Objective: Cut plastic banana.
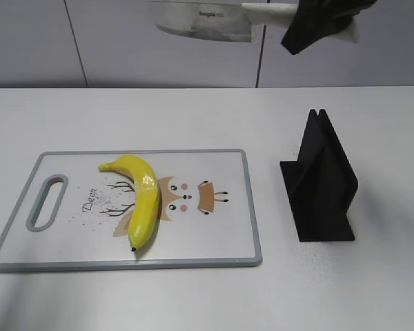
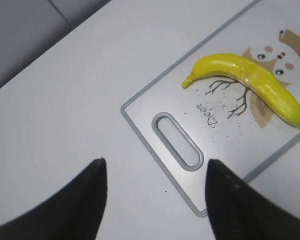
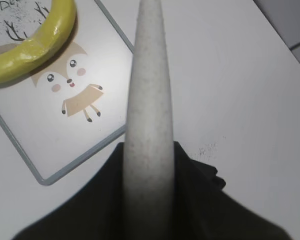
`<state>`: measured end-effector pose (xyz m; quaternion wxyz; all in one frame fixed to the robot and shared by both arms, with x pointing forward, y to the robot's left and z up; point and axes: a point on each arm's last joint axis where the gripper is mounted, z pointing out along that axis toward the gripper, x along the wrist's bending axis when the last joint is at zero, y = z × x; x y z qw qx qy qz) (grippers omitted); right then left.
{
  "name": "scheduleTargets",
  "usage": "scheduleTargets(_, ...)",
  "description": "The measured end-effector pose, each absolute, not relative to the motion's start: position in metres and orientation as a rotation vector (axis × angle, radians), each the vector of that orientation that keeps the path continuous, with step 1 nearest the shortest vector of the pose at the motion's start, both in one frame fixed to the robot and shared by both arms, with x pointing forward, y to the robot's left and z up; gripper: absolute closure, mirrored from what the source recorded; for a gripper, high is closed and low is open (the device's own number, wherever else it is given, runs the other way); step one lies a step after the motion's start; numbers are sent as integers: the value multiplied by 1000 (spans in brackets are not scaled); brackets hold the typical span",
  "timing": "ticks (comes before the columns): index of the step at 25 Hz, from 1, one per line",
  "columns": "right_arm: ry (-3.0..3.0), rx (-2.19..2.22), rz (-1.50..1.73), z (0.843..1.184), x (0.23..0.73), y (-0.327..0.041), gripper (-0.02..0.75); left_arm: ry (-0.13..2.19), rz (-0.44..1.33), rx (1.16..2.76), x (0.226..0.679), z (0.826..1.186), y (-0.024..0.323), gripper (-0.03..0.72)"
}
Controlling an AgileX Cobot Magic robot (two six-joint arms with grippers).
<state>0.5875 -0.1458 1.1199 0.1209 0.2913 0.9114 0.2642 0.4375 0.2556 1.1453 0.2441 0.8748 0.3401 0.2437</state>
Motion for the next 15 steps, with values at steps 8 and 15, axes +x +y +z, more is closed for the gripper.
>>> scheduleTargets(8,2843,331,757,1094,605,-113,570,459,558,2661,504,1147,206,95)
scheduleTargets(15,2861,1,891,1082,604,-93,570,204,449,2768,541,1108,169,95)
